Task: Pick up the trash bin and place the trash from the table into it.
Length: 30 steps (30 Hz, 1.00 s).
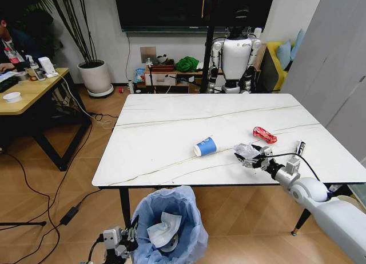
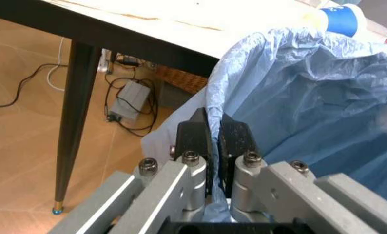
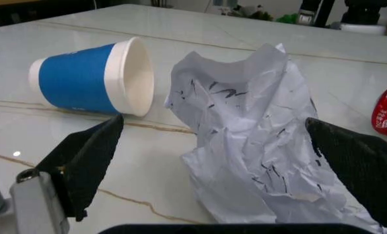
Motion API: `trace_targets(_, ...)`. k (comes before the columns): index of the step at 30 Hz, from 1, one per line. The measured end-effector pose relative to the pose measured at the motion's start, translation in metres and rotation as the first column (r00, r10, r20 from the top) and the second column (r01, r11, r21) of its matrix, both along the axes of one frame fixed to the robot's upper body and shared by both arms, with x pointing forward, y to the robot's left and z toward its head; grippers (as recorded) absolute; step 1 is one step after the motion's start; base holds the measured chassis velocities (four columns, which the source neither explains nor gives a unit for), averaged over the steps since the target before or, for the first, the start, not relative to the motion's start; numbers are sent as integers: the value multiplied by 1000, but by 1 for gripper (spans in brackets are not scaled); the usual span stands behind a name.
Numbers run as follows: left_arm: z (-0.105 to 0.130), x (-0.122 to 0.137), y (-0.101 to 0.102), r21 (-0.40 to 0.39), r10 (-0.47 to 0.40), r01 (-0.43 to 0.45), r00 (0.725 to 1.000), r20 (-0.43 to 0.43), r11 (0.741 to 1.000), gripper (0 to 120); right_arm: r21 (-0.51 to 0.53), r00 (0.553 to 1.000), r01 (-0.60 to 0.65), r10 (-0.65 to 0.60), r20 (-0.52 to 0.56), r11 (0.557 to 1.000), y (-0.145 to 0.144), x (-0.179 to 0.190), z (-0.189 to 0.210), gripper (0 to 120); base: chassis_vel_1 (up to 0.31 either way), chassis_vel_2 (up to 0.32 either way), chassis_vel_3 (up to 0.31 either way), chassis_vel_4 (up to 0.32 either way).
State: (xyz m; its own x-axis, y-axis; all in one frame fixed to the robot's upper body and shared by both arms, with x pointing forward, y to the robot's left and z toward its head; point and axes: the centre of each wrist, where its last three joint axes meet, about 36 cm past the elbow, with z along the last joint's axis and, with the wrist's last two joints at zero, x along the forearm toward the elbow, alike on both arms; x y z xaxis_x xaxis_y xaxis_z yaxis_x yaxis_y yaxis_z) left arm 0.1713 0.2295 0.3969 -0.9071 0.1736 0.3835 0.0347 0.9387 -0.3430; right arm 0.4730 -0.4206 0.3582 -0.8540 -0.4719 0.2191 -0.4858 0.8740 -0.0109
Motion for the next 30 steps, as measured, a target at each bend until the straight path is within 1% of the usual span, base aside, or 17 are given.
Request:
trace_targets(10, 0, -1, -1, -3, 6, -6, 1000, 1, 1000, 0, -13, 1000, -1, 0, -11, 1000, -2, 9, -4, 100, 0, 0, 0, 0)
trace_targets(12, 1, -1, 0, -2, 7, -7, 1000, 3, 1000, 0, -20, 1000, -6, 6, -18, 1000, -2, 12, -5, 98, 0, 0, 0, 0)
trace_targets(15, 2, -1, 0, -3, 9, -9, 1000, 7, 1000, 0, -26, 1000, -11, 10, -29, 1000, -1, 16, -7, 86, 0, 0, 0, 0)
trace_targets(16, 2, -1, 0, -3, 9, -9, 1000, 7, 1000, 0, -26, 1000, -11, 10, -29, 1000, -1, 16, -7, 86, 0, 0, 0, 0)
trace_targets(18, 2, -1, 0, -3, 11, -11, 1000, 8, 1000, 0, -31, 999, -15, 13, -41, 999, -2, 17, -9, 77, 0, 0, 0, 0)
trace_targets(20, 2, -1, 0, -3, 12, -11, 1000, 9, 1000, 0, -34, 999, -15, 13, -48, 999, -3, 16, -11, 70, 0, 0, 0, 0)
trace_targets(21, 2, -1, 0, -3, 12, -11, 1000, 9, 1000, 0, -34, 999, -15, 13, -48, 999, -3, 16, -11, 70, 0, 0, 0, 0)
trace_targets(22, 3, -1, 1, -3, 12, -12, 1000, 10, 1000, 0, -36, 999, -14, 12, -52, 999, -4, 16, -12, 63, 0, 0, 0, 0)
trace_targets(24, 3, 0, 1, -3, 13, -13, 1000, 11, 1000, 0, -38, 998, -12, 10, -57, 999, -5, 15, -14, 55, 0, 0, 0, 0)
trace_targets(25, 3, 0, 1, -3, 13, -13, 1000, 11, 1000, 0, -38, 998, -12, 10, -57, 999, -5, 15, -14, 55, 0, 0, 0, 0)
trace_targets(26, 3, 0, 1, -3, 13, -13, 1000, 12, 1000, 0, -38, 998, -12, 10, -60, 999, -5, 14, -15, 48, 0, 0, 0, 0)
trace_targets(28, 3, 1, 1, -4, 12, -12, 1000, 15, 1000, 0, -39, 998, -12, 9, -62, 999, -6, 13, -15, 38, 0, 0, 0, 0)
trace_targets(29, 3, 1, 1, -4, 12, -12, 1000, 15, 1000, 0, -39, 998, -12, 9, -62, 999, -6, 13, -15, 38, 0, 0, 0, 0)
trace_targets(30, 3, 1, 1, -4, 12, -12, 1000, 16, 1000, 0, -39, 998, -12, 9, -63, 999, -6, 12, -15, 34, 0, 0, 0, 0)
